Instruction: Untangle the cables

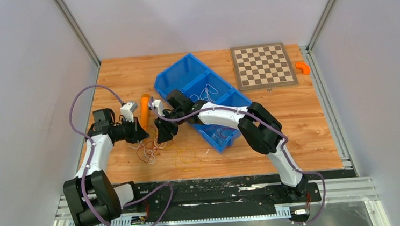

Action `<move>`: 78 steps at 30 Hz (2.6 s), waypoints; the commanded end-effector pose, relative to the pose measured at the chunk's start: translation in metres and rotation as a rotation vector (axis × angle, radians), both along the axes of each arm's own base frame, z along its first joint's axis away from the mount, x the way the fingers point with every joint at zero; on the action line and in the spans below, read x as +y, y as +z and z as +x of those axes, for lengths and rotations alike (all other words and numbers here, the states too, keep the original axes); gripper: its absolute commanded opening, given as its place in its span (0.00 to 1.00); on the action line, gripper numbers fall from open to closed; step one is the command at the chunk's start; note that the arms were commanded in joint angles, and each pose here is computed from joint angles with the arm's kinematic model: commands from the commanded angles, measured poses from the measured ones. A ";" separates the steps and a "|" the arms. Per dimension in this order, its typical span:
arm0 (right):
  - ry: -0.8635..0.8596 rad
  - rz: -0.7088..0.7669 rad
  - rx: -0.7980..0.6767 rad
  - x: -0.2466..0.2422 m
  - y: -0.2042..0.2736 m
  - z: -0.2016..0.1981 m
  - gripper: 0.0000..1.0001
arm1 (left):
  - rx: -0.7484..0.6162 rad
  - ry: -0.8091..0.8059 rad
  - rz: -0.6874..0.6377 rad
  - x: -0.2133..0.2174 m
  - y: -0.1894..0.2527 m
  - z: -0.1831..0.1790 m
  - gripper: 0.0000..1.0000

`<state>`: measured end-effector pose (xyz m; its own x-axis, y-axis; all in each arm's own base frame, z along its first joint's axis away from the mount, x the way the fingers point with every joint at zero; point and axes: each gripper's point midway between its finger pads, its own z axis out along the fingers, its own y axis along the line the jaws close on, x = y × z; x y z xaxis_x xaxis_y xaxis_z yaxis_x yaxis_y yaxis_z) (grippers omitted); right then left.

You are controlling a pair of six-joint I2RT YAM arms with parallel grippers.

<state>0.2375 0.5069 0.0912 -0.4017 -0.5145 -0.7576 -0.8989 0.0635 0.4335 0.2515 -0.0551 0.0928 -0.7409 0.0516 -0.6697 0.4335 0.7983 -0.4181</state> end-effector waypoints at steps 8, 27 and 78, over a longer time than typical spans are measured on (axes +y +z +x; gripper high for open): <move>-0.127 0.017 0.101 0.026 -0.011 -0.002 0.43 | -0.045 -0.030 0.003 0.001 0.014 0.011 0.00; -0.138 0.037 0.125 0.032 -0.010 0.000 0.00 | -0.055 -0.024 0.006 0.003 0.022 0.019 0.00; 0.036 0.704 -0.201 -0.016 0.358 -0.006 0.00 | -0.623 -0.156 -0.096 -0.019 0.185 -0.026 1.00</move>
<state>0.2392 0.4843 0.4288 -0.2332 0.0718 -0.9698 -0.9629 -0.1564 0.2199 0.2407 -0.0455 0.2527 -0.2438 0.1415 -0.9595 0.6032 0.7968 -0.0357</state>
